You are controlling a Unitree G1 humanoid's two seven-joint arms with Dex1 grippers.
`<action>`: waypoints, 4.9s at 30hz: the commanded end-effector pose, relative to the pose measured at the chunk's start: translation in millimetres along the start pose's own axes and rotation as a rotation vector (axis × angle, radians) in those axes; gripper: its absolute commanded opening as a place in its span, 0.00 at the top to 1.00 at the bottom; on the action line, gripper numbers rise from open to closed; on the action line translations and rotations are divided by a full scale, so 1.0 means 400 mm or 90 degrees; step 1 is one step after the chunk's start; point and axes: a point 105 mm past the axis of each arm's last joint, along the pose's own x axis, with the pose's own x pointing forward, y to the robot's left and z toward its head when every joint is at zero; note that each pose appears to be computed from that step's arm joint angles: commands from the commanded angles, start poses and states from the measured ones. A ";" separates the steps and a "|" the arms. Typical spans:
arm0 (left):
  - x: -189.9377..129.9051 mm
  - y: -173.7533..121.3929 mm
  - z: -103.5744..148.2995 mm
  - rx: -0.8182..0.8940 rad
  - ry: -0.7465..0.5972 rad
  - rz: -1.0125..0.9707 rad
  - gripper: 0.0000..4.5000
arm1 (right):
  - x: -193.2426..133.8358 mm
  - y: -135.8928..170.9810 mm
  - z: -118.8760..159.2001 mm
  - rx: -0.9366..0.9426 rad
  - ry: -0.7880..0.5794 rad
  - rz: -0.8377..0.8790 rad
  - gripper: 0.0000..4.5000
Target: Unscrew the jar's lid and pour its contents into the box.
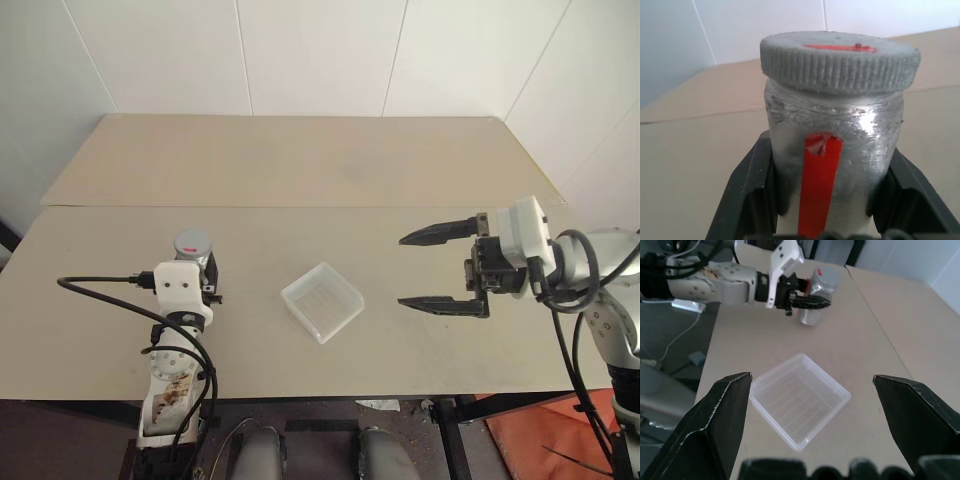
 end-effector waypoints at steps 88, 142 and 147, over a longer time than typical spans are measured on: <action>-0.008 -0.133 0.272 -0.082 -0.136 -1.061 0.54 | 0.239 -0.097 0.162 0.016 -0.205 0.054 0.00; -0.011 -0.106 0.271 -0.081 -0.137 -1.000 0.54 | 0.230 -0.147 0.125 0.046 -0.114 -0.124 0.00; 0.003 -0.126 0.266 -0.085 -0.142 -0.993 0.54 | 0.243 -0.097 0.164 0.020 -0.147 -0.059 0.00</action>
